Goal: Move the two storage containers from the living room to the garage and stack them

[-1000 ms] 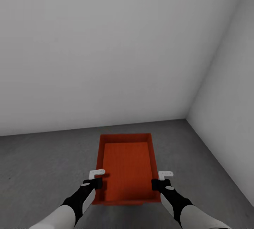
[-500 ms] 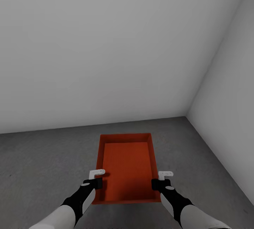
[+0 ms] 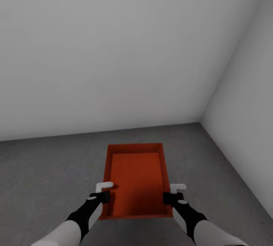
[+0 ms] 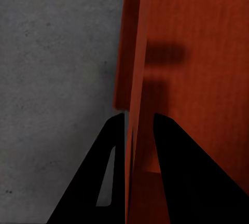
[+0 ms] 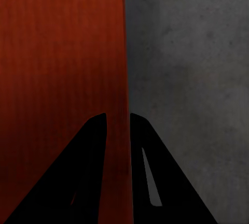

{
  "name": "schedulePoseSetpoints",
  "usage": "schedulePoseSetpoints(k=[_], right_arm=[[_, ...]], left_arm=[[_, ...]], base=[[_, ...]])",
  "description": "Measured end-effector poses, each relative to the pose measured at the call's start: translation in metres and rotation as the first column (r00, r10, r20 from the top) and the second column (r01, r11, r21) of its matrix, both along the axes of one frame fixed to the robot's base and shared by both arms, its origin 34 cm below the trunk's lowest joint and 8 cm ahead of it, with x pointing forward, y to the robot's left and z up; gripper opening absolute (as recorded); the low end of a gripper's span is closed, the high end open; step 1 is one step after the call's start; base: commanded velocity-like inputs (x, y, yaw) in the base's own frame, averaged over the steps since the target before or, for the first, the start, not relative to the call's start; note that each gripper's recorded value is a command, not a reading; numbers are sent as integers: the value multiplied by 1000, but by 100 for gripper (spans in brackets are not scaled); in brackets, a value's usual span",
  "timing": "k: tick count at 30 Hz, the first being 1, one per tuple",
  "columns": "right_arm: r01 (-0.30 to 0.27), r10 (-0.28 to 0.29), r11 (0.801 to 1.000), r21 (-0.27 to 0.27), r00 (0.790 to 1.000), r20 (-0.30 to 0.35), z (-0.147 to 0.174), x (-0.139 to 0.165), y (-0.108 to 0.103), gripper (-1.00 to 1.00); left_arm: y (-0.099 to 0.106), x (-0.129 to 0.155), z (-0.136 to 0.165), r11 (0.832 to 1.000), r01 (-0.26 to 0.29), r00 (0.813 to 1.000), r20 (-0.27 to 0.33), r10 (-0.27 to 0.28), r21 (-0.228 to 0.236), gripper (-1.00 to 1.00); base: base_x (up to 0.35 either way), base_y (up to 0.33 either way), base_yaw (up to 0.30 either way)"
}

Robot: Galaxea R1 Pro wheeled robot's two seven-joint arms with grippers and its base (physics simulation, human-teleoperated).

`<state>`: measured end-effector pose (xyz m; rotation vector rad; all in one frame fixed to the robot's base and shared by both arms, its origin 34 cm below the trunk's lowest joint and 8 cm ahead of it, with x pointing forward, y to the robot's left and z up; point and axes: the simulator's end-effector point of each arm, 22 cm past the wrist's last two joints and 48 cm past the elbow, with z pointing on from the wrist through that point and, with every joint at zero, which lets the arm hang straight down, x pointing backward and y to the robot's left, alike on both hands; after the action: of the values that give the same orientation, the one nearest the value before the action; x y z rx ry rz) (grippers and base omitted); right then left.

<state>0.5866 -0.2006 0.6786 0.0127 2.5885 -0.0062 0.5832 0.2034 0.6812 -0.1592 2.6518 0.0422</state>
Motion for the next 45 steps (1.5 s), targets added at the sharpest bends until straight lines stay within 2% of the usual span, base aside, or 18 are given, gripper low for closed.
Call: schedulePoseSetpoints(k=[45], right_arm=[[0, 0, 1000, 0, 997, -72, -34, -24, 0, -100]], left_arm=[[0, -24, -33, 1000, 0, 997, -71, 0, 0, -100]], base=[[0, 0, 0]])
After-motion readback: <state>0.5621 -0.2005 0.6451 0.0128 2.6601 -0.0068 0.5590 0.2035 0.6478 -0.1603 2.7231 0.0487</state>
